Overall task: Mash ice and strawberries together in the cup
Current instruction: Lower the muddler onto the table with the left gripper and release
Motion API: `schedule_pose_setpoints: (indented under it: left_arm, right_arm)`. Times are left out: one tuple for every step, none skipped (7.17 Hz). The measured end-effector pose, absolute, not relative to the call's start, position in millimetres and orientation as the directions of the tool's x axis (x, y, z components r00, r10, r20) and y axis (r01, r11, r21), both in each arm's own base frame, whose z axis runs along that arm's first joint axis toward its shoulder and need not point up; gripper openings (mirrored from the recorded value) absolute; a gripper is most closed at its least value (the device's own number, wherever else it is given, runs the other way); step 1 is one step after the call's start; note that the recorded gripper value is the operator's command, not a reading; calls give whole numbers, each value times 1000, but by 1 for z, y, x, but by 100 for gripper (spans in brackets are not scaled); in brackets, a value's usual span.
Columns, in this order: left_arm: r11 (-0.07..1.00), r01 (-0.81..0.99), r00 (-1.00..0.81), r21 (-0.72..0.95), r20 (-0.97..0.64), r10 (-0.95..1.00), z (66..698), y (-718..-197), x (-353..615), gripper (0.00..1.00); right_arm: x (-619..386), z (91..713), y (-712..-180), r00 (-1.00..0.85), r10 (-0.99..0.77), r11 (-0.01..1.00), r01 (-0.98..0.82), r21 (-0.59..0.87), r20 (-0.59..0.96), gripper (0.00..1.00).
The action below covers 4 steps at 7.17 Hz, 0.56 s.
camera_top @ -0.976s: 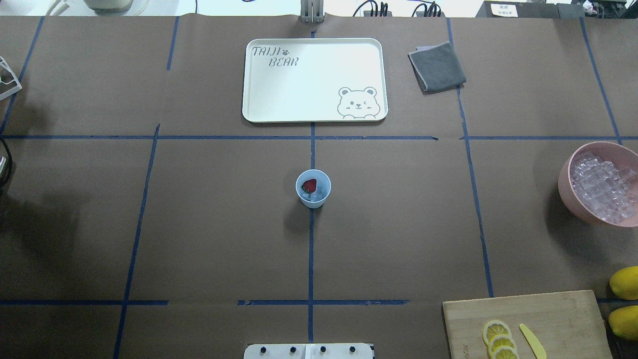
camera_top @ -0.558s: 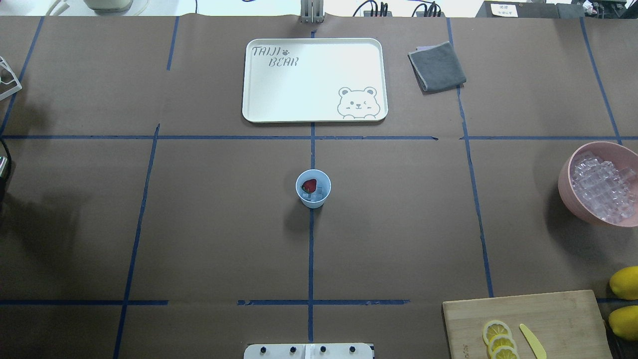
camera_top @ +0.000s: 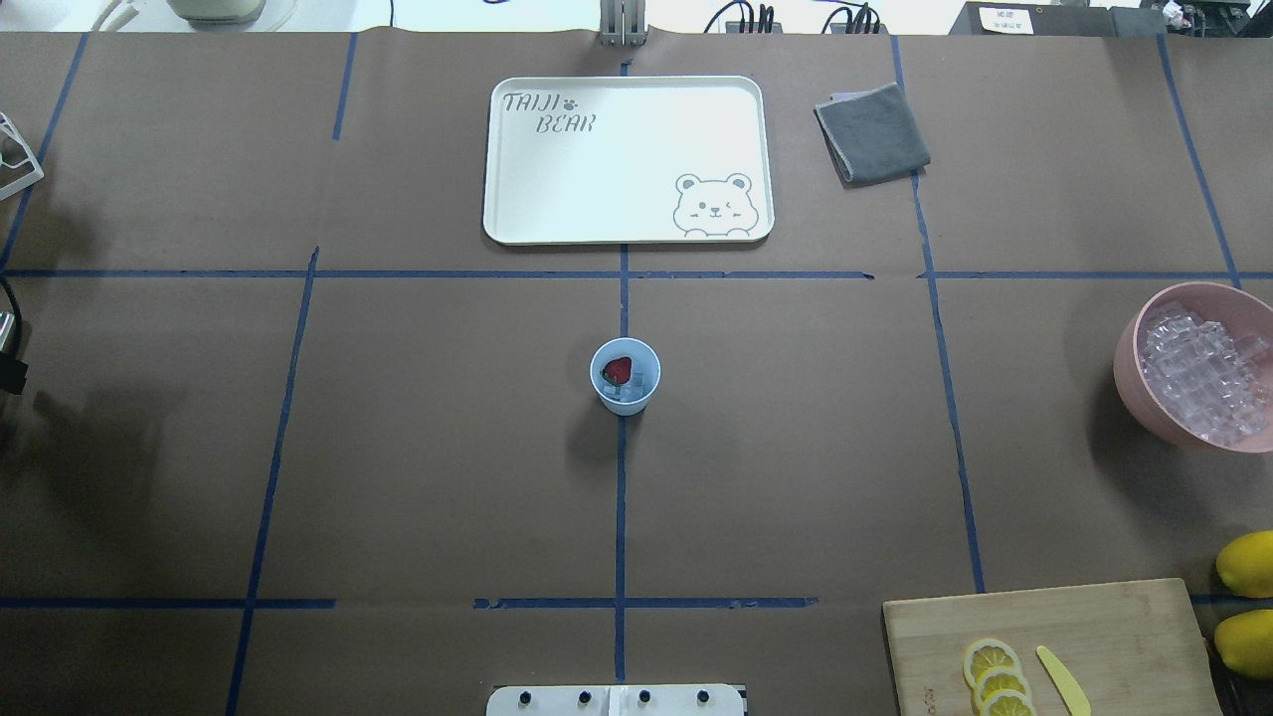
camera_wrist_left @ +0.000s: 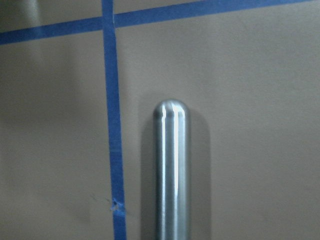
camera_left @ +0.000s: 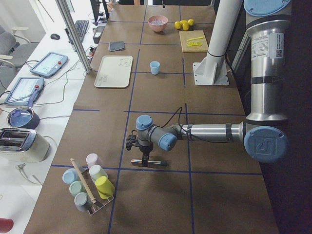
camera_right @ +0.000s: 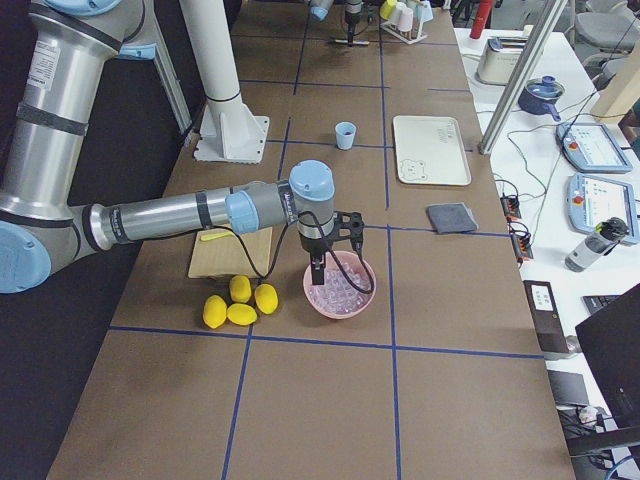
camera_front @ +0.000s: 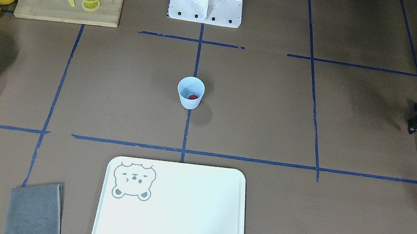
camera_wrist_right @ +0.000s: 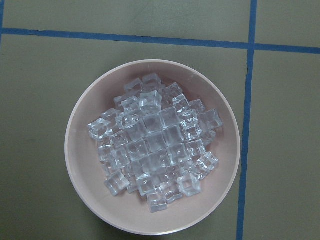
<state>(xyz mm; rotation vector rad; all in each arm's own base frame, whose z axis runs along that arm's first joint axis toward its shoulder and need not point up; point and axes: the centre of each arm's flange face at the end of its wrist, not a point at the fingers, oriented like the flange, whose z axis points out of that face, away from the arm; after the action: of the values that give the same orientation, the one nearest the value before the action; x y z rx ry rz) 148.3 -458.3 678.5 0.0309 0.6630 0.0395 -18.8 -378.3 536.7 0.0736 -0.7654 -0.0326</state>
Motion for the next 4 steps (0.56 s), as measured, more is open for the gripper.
schedule_pose_setpoints:
  left_arm:
    - [999, -3, 752, 52, -658, 37, 660, -464, 130, 100]
    - [997, 4, 718, 82, -694, 54, 648, -466, 102, 100]
    - [993, 3, 691, 114, -719, 81, 645, -464, 70, 100]
    - [991, 10, 672, 130, -735, 90, 644, -462, 44, 100]
  right_arm:
    - [-19, 537, -378, 721, -57, 997, 3, 79, 691, 100]
    - [-17, 538, -378, 722, -53, 997, 0, 77, 690, 100]
    - [-14, 540, -379, 723, -50, 997, -3, 75, 689, 100]
    - [-5, 544, -379, 727, -53, 997, -3, 79, 685, 100]
